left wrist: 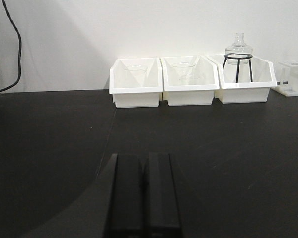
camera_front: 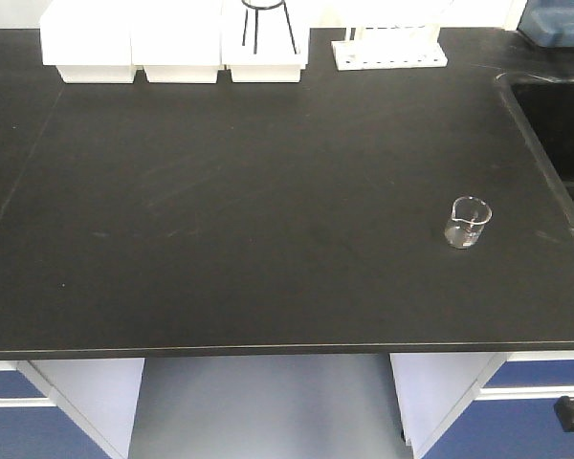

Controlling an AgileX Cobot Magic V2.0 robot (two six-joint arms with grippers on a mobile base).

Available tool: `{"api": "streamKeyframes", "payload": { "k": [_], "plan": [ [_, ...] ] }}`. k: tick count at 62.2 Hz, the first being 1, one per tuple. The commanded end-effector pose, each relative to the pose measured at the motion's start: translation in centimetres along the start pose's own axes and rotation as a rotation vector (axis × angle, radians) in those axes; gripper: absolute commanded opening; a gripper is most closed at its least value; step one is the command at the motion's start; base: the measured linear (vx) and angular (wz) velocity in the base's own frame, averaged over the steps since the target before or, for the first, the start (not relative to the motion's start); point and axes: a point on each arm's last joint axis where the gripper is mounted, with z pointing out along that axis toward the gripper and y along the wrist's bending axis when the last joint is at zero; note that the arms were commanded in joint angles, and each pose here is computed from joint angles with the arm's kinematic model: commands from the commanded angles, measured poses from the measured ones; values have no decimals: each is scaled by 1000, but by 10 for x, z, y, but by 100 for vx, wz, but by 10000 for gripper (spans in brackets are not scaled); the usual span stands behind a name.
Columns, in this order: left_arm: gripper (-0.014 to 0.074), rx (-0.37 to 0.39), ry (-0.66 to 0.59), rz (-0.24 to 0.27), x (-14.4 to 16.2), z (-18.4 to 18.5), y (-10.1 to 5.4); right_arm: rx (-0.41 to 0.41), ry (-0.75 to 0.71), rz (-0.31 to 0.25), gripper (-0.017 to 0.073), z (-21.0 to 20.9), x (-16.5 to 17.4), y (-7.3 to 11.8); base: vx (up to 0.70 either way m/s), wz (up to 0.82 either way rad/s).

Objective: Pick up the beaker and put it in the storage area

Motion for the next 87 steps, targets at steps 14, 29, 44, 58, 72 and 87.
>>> {"api": "streamKeyframes", "payload": {
  "k": [14,29,44,58,72,87],
  "plan": [
    [-6,10,-117,-11,-15,-3,-1,15,-93,-15,-4,-2,-6,-1,0,0],
    [-6,10,-117,-11,-15,-3,-1,15,-93,-15,-4,-2,-6,-1,0,0],
    [-6,10,-117,-11,-15,-3,-1,15,-93,-15,-4,-2,-6,-1,0,0],
    [-6,10,-117,-11,-15,-3,-1,15,-94,-19,-4,-2,-6,-1,0,0],
    [-6,10,-117,-11,-15,-3,-1,26,-261,101,-4,-5,-22,-3,0,0],
    [-6,10,-117,-11,-15,-3,-1,21,-287,78,-2,-14,-70,-7,0,0]
  ]
}}
